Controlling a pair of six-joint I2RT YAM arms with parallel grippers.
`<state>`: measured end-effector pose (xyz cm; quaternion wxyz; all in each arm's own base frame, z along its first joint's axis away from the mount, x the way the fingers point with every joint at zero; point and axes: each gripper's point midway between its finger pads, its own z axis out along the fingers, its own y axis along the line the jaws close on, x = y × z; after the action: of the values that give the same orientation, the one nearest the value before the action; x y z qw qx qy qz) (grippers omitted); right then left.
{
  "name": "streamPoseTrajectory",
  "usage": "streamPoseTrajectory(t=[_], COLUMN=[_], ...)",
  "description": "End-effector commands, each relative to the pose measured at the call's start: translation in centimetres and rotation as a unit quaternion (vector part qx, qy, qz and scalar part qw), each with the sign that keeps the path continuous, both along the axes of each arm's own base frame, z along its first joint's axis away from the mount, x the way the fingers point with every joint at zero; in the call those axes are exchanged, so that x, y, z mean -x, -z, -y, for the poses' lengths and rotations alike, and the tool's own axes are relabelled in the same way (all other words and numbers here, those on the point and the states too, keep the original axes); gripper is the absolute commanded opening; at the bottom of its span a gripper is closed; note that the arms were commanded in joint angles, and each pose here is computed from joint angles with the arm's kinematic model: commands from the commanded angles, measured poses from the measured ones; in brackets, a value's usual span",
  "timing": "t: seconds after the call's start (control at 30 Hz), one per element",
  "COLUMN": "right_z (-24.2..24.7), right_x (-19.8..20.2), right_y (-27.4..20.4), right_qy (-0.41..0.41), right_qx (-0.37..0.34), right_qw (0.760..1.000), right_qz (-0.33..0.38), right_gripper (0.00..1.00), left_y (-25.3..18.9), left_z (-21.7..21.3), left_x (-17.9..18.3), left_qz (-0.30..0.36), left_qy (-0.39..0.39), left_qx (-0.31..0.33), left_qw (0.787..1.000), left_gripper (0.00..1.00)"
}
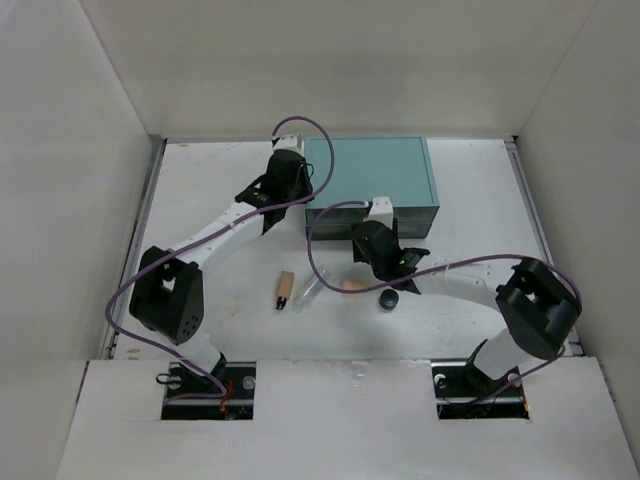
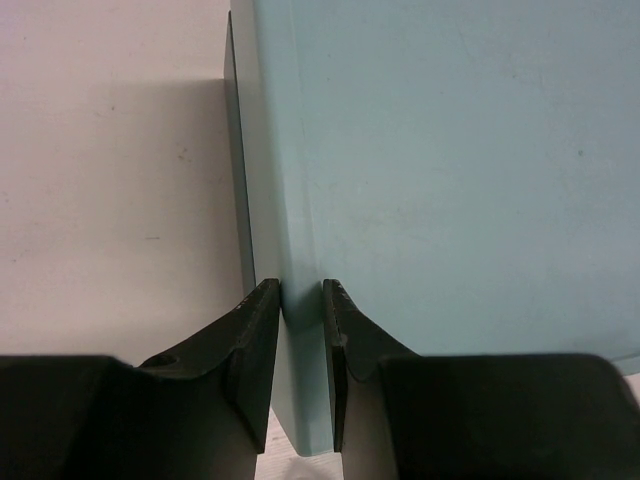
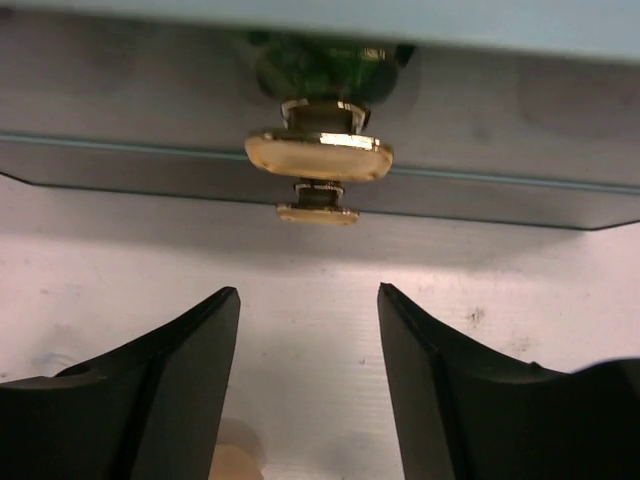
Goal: Organize the makeup
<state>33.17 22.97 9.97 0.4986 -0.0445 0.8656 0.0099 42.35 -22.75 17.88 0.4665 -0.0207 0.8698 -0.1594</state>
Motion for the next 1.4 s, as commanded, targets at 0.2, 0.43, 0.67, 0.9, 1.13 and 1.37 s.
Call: streamPoseTrajectory(t=[0.2,0.43,0.67,0.9,1.13,1.37], right_z=[-1.1,-1.0,-0.6,-0.6,0.0,-1.2], right_x=[-3.7,-5.4,-6.1,-6.5,-4.5,5.1], right_y=[-1.0,0.3,1.0,0.9,1.9,4.4], right_qy=[0.011,0.028,0.048,0.048,0.044,-0.012], right_qx=[-0.094,-0.095,-0.103,-0.111,-0.107,-0.105], right_qw=[0.994,0.994,0.993,0.991,0.992,0.994], right_qz=[0.045,0.039,0.043,0.060,0.045,-0.030], right_gripper=[0.67,0.74,0.69,0.46,0.13,0.10], left_y=[5.3,5.2,5.0,5.0,5.0,5.0], left_z=[0.4,0.3,0.2,0.3,0.4,0.3], left_x=[2.8,2.9,3.1,3.2,3.2,3.2], left_qz=[-0.089,-0.090,-0.089,-0.088,-0.089,-0.086], left_qy=[0.029,0.027,0.026,0.026,0.026,0.023], left_qx=[-0.050,-0.052,-0.052,-0.054,-0.053,-0.057], left_qw=[0.994,0.994,0.994,0.994,0.994,0.994], left_gripper=[0.17,0.17,0.16,0.16,0.16,0.16])
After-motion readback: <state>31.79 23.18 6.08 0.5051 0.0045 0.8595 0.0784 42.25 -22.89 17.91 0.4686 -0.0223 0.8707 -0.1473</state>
